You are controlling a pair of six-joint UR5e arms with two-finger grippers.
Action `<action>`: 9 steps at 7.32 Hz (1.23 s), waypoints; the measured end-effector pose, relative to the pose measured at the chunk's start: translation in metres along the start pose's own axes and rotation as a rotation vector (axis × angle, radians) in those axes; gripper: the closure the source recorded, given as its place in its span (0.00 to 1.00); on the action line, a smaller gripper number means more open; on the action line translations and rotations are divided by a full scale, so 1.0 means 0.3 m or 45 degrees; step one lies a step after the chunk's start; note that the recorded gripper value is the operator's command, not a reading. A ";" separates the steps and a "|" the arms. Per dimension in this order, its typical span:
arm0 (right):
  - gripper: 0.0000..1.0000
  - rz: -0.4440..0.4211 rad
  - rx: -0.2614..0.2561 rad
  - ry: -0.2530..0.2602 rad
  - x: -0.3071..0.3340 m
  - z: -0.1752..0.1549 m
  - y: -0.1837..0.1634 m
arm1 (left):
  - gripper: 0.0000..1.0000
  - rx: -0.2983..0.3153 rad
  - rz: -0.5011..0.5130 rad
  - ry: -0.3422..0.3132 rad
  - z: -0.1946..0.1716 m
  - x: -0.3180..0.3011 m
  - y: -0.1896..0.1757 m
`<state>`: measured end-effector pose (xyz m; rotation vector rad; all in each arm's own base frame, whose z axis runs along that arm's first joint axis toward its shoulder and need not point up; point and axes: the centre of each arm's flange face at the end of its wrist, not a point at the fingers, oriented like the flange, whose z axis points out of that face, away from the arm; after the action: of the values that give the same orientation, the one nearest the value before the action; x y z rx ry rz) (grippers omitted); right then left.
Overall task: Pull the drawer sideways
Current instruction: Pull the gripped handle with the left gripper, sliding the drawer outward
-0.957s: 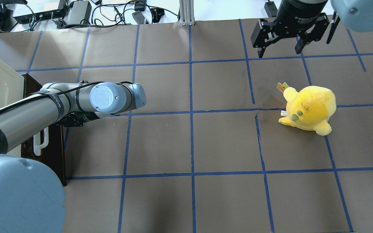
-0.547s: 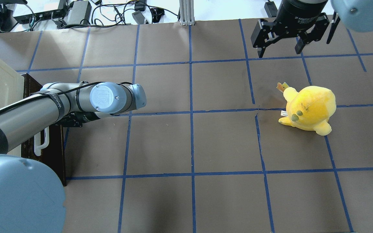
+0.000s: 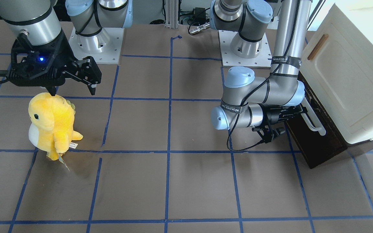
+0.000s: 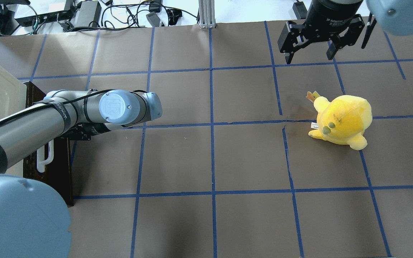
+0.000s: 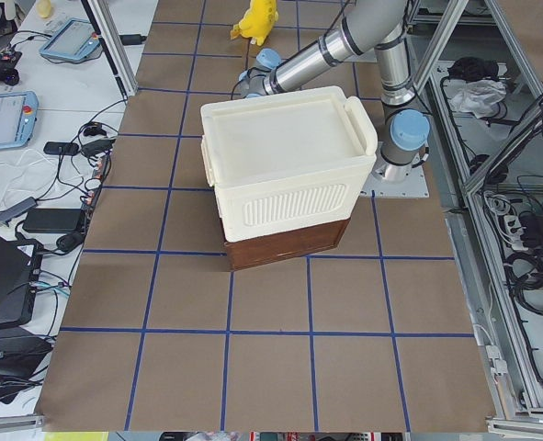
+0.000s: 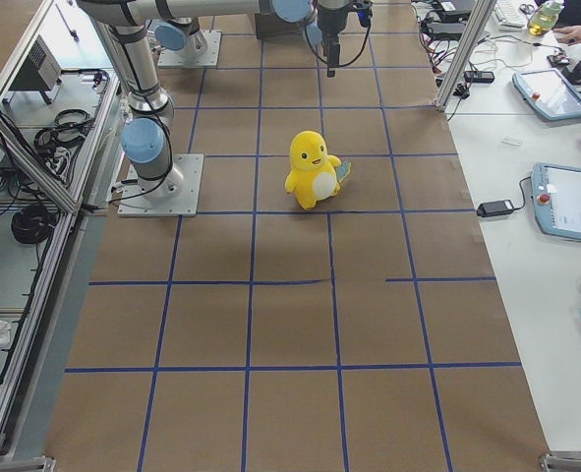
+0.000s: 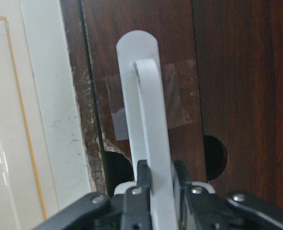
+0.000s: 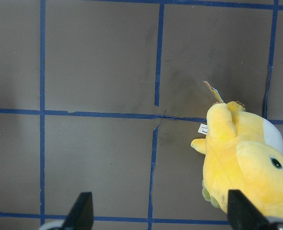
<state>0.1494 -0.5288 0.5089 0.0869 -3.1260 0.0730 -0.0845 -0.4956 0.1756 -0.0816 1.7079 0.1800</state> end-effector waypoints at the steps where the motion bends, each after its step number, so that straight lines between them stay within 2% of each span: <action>1: 0.00 0.000 0.000 0.000 0.000 0.000 0.000 | 0.84 0.003 -0.001 0.000 -0.003 -0.001 0.001; 9: 0.00 0.001 0.000 0.000 0.000 0.000 0.000 | 0.85 0.012 0.012 -0.005 -0.012 0.019 -0.003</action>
<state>0.1494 -0.5288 0.5089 0.0858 -3.1261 0.0730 -0.0887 -0.4968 0.1704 -0.0662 1.7051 0.1788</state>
